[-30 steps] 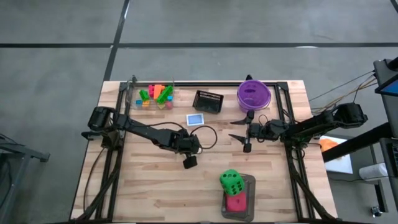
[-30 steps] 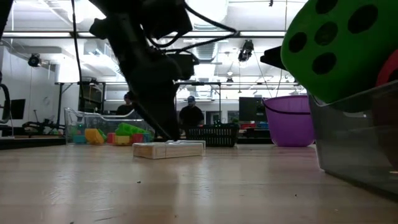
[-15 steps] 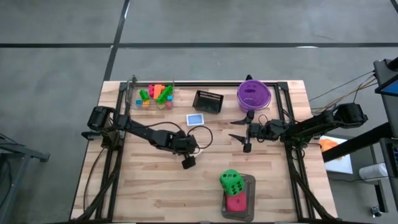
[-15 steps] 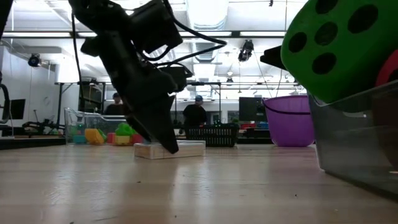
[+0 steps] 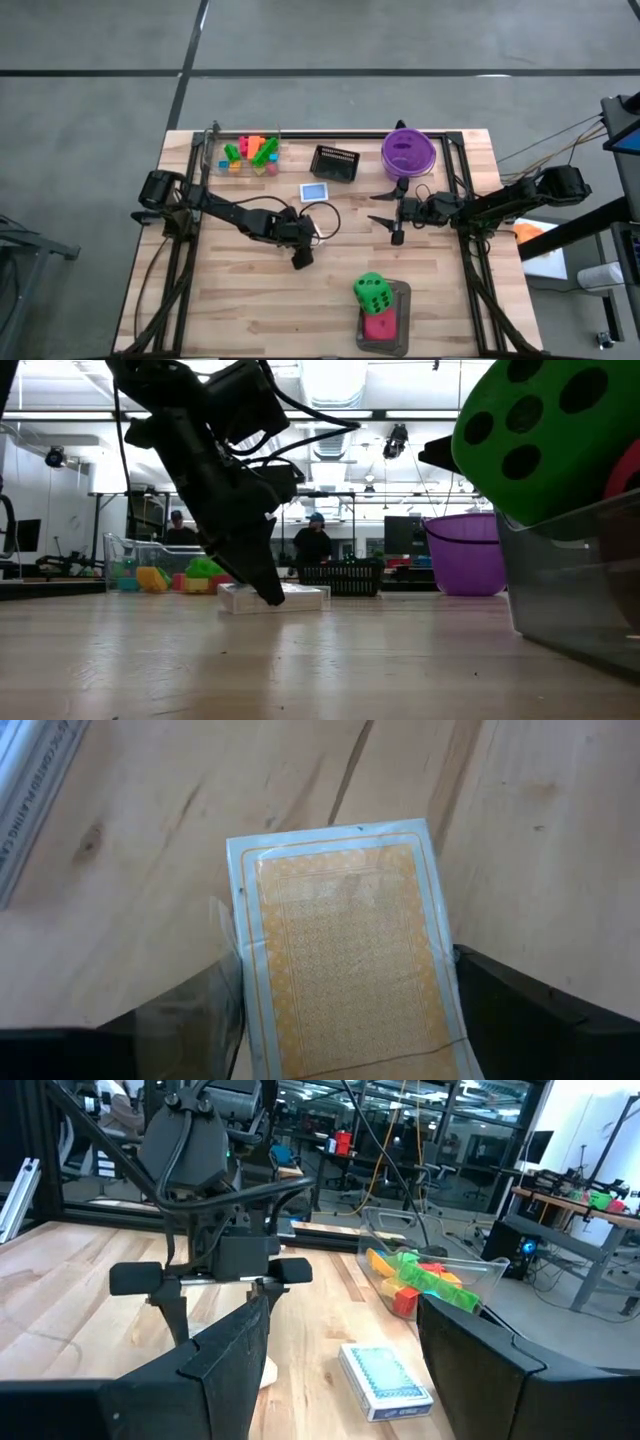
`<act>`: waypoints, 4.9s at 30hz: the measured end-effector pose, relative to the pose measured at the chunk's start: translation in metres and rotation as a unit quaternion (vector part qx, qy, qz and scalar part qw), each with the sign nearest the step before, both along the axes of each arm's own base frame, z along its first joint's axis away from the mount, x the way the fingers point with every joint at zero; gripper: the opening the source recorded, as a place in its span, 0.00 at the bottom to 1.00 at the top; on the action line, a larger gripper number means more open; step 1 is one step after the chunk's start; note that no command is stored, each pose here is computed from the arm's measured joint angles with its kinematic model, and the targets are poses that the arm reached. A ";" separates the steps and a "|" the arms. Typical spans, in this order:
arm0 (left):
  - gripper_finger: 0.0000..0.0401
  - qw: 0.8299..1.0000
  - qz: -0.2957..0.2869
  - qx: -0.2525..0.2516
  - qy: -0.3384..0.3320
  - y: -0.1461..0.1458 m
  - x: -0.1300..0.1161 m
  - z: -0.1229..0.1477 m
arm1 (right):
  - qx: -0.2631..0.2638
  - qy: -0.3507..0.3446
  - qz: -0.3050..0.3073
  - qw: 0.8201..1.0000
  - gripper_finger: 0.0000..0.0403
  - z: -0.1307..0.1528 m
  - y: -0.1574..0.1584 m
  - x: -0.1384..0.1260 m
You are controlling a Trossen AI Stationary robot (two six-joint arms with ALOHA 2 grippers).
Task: Pick & Place Toys
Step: Put the yellow deck of cards into the black basket
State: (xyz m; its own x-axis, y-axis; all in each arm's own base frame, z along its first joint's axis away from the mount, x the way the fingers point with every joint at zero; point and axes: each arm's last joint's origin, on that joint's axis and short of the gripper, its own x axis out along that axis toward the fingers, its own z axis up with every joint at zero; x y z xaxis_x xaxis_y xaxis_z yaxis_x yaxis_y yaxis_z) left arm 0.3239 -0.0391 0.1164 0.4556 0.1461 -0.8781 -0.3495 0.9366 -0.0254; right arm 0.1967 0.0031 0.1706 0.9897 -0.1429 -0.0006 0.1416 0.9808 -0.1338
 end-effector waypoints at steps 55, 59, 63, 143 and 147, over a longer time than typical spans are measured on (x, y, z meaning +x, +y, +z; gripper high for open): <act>0.99 0.990 -0.137 -0.008 0.004 -0.020 -0.005 0.034 | 0.003 0.013 0.000 1.000 0.63 -0.002 0.000 0.000; 0.98 0.991 -0.137 -0.008 0.003 -0.020 -0.005 0.034 | 0.002 0.012 0.000 1.000 0.63 -0.002 0.000 0.001; 0.98 0.990 -0.138 -0.007 0.008 -0.022 -0.003 0.029 | 0.002 0.012 -0.001 1.000 0.63 -0.002 0.000 0.001; 0.74 0.960 -0.145 0.180 -0.155 0.231 0.046 0.063 | 0.012 -0.078 0.090 0.993 0.63 -0.003 0.004 -0.018; 0.74 0.965 -0.147 0.179 -0.119 0.238 0.052 0.043 | 0.012 -0.078 0.089 0.993 0.63 -0.004 0.004 -0.019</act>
